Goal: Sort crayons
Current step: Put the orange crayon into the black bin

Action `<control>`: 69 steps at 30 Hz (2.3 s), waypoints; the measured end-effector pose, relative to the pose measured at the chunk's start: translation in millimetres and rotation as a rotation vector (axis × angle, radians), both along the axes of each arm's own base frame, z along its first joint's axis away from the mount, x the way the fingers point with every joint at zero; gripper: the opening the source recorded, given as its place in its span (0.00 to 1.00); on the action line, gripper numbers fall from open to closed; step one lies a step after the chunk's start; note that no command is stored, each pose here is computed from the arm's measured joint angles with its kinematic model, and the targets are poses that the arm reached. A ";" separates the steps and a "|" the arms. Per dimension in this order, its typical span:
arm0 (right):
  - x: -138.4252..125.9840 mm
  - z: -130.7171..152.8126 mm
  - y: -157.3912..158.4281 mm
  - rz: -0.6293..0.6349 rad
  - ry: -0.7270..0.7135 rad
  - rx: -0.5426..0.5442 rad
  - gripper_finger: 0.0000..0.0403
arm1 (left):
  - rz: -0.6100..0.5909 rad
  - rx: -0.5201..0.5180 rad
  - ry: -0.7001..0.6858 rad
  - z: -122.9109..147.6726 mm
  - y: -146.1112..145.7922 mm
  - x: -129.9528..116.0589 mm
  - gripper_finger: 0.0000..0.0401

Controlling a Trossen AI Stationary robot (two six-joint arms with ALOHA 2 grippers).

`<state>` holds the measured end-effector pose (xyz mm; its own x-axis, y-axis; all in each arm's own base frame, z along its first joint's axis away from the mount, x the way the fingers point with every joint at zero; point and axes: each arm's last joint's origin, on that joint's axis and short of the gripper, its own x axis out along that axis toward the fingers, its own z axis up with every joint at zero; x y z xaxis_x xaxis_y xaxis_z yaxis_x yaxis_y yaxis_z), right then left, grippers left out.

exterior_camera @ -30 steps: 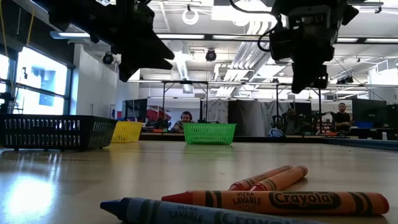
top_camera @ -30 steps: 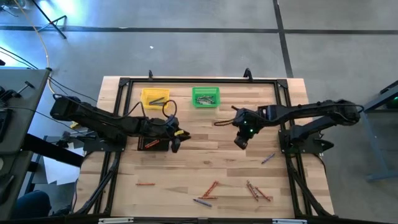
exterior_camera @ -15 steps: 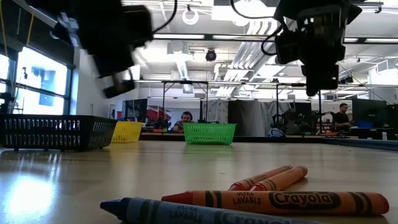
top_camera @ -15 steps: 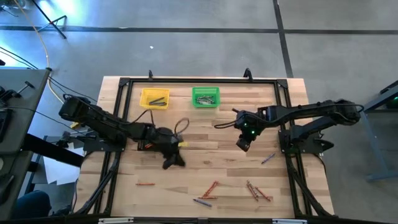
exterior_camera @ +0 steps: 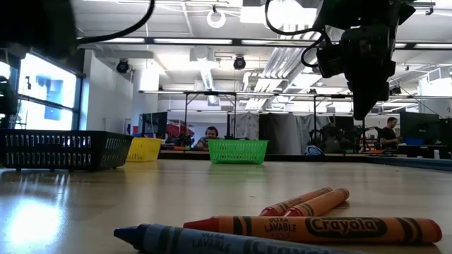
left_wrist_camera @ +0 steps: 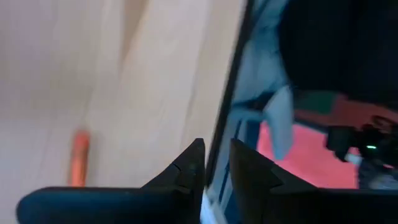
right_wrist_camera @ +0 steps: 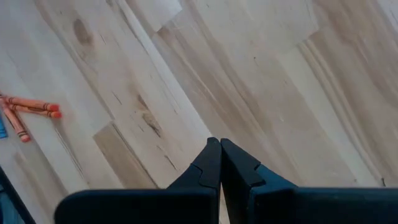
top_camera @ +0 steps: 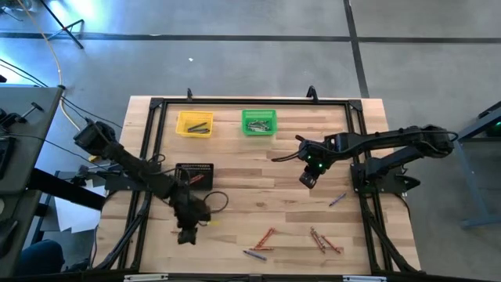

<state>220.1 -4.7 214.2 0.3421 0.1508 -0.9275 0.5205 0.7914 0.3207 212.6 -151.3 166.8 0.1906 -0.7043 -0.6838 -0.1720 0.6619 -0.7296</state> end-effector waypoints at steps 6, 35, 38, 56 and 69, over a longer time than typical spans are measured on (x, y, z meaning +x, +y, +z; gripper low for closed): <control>0.0 -0.1 -0.7 0.018 -0.003 -0.031 0.00 | -0.055 0.171 0.069 3.2 -20.7 -22.5 0.08; 0.8 -0.1 -2.7 0.024 -0.012 -0.107 0.00 | 0.077 0.363 0.066 -21.2 -29.5 -21.1 0.14; 0.9 -0.1 -2.9 0.022 -0.012 -0.112 0.00 | 0.086 0.357 0.076 -21.2 -29.6 -21.1 0.17; 1.5 0.2 -2.9 0.022 -0.019 -0.112 0.00 | -0.149 0.451 -0.053 -23.0 -30.5 -27.8 0.33; 4.5 1.4 -3.0 0.020 -0.053 -0.114 0.00 | -0.214 0.547 -0.129 -23.9 -27.4 -28.3 0.33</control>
